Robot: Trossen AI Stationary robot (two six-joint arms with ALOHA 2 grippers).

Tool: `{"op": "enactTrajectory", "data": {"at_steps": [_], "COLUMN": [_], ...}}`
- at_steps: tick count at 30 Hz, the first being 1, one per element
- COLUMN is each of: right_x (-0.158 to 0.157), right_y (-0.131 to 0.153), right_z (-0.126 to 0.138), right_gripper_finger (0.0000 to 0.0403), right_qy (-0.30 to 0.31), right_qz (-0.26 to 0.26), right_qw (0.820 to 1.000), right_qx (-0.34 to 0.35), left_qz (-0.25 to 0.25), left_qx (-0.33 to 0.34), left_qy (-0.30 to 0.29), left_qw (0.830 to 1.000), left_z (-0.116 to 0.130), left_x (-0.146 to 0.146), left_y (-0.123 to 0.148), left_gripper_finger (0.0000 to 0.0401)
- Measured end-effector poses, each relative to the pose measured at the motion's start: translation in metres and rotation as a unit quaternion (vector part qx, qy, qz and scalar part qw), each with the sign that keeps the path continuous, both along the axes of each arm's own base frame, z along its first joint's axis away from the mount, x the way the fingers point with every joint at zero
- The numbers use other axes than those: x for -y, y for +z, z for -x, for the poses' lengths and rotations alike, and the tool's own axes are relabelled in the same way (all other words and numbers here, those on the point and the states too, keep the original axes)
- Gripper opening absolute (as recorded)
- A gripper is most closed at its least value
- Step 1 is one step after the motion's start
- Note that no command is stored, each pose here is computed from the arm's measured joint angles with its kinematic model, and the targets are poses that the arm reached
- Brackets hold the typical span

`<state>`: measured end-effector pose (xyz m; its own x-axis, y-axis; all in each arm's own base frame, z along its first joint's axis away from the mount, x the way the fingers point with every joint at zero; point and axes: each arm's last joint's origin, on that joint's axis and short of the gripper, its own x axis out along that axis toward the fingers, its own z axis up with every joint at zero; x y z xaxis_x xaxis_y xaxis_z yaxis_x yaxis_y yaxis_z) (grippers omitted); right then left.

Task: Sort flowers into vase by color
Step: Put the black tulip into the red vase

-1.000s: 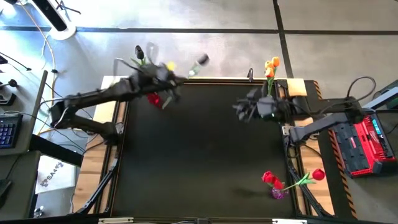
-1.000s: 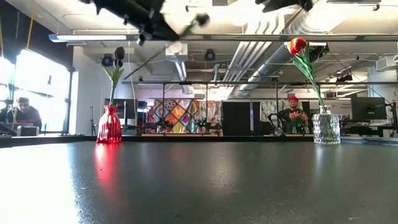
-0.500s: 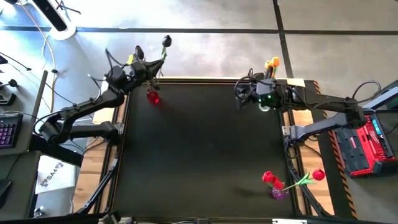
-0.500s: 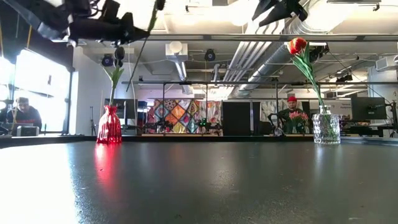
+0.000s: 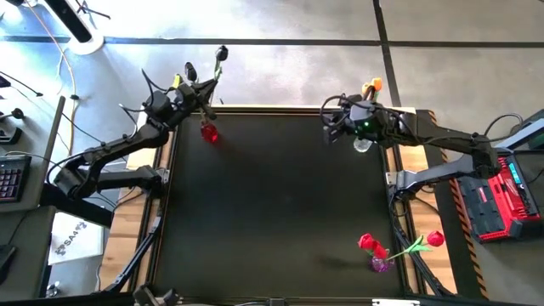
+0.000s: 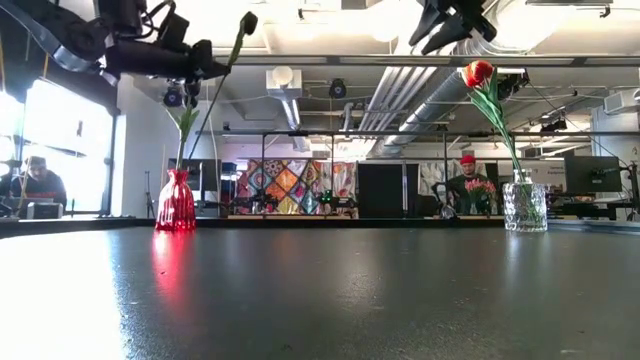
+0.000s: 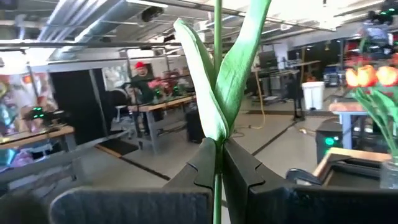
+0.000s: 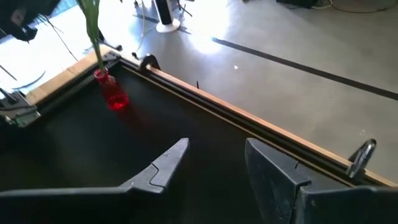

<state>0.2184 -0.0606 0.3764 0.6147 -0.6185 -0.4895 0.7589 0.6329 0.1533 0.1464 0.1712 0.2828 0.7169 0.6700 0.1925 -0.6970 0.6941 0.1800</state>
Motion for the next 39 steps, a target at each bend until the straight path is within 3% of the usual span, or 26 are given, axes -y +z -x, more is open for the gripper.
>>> {"op": "enactTrajectory", "data": {"at_steps": [8, 17, 28, 39], "right_x": [-0.001, 0.003, 0.013, 0.011], "right_y": [-0.005, -0.005, -0.004, -0.004], "right_z": [0.003, 0.005, 0.006, 0.005], "right_gripper_finger": [0.0145, 0.0145, 0.0145, 0.0145], "right_qy": [0.001, 0.002, 0.002, 0.014], "right_qz": [-0.005, 0.009, 0.0, -0.019], "right_qw": [0.999, 0.999, 0.999, 0.999], "right_qx": [-0.033, -0.049, -0.036, -0.026], "left_qz": [0.034, 0.03, 0.005, 0.05], "left_qx": [0.065, 0.056, 0.075, 0.066], "left_qy": [0.03, 0.057, 0.035, 0.032], "left_qw": [0.997, 0.996, 0.997, 0.996], "left_z": [0.022, 0.037, 0.038, 0.037], "left_x": [0.013, 0.029, 0.033, 0.031], "left_y": [-0.032, -0.054, -0.05, -0.057], "left_gripper_finger": [0.0, 0.0, 0.0, 0.0005]}}
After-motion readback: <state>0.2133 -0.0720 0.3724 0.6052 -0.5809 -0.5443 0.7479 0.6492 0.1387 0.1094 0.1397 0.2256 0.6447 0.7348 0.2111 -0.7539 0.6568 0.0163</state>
